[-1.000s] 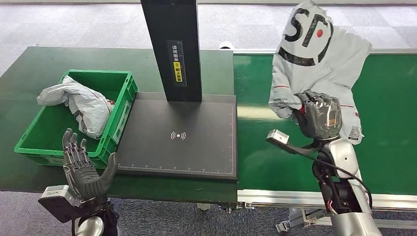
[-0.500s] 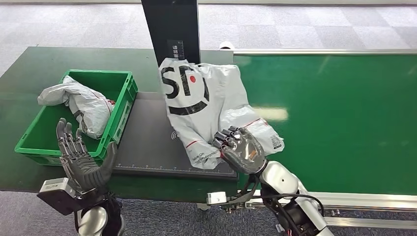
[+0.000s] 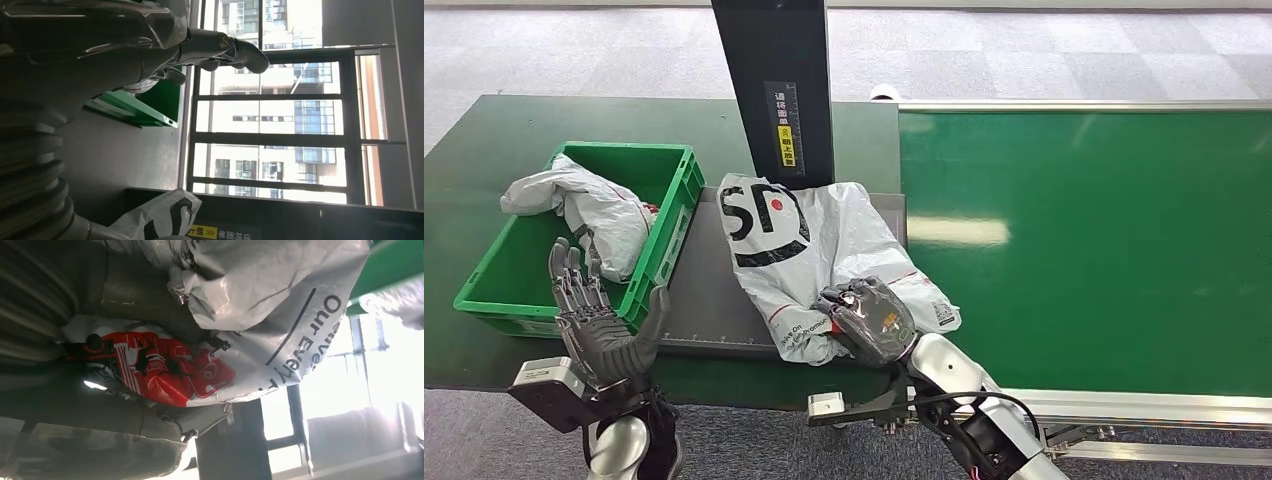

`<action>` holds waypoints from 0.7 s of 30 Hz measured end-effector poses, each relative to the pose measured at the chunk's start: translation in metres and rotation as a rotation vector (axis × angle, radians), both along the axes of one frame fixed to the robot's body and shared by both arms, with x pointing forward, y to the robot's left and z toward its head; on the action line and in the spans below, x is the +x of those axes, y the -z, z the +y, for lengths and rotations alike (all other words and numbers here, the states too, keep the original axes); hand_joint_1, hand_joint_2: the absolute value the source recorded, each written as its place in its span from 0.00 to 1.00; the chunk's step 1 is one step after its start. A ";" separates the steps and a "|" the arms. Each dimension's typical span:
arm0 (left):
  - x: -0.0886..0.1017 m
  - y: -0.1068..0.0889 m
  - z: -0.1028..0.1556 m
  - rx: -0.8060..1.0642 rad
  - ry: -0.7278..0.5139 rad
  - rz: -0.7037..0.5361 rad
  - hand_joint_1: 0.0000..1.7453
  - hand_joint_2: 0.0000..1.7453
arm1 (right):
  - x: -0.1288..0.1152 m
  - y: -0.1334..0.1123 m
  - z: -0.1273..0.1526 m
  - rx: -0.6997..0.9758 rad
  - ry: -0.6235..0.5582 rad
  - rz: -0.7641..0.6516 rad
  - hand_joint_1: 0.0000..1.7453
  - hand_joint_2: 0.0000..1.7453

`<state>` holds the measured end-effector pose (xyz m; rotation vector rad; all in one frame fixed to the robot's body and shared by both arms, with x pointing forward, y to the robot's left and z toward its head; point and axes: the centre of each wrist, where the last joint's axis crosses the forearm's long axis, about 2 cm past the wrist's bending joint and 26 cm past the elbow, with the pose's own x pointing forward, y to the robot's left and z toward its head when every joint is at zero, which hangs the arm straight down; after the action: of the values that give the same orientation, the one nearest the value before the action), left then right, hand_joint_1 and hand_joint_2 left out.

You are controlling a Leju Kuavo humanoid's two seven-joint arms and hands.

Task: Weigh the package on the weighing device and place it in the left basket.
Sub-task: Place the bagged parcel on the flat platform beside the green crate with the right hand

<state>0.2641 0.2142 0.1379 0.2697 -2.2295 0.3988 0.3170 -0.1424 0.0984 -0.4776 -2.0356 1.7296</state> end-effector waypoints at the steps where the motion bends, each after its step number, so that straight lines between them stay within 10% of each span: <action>1: 0.000 0.001 -0.001 0.000 0.005 0.002 0.00 1.00 | 0.001 0.002 0.000 -0.011 0.010 0.020 0.99 1.00; 5: 0.001 0.004 -0.003 0.002 0.020 0.014 0.00 1.00 | 0.003 0.008 0.001 -0.021 0.036 0.049 0.22 1.00; 6: 0.001 0.005 -0.003 0.002 0.024 0.016 0.00 1.00 | 0.003 0.009 0.001 -0.001 0.031 0.058 0.15 1.00; 15: 0.006 0.010 -0.010 0.002 0.060 0.037 0.00 1.00 | -0.003 0.007 -0.005 0.297 -0.060 0.297 0.00 1.00; 21: 0.014 0.012 -0.016 -0.004 0.089 0.051 0.00 1.00 | -0.007 -0.008 -0.010 0.744 -0.327 0.868 0.00 1.00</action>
<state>0.2779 0.1983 0.1263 0.1753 -2.1817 0.3451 0.3100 -0.1523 0.1068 0.7440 -1.9011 0.8996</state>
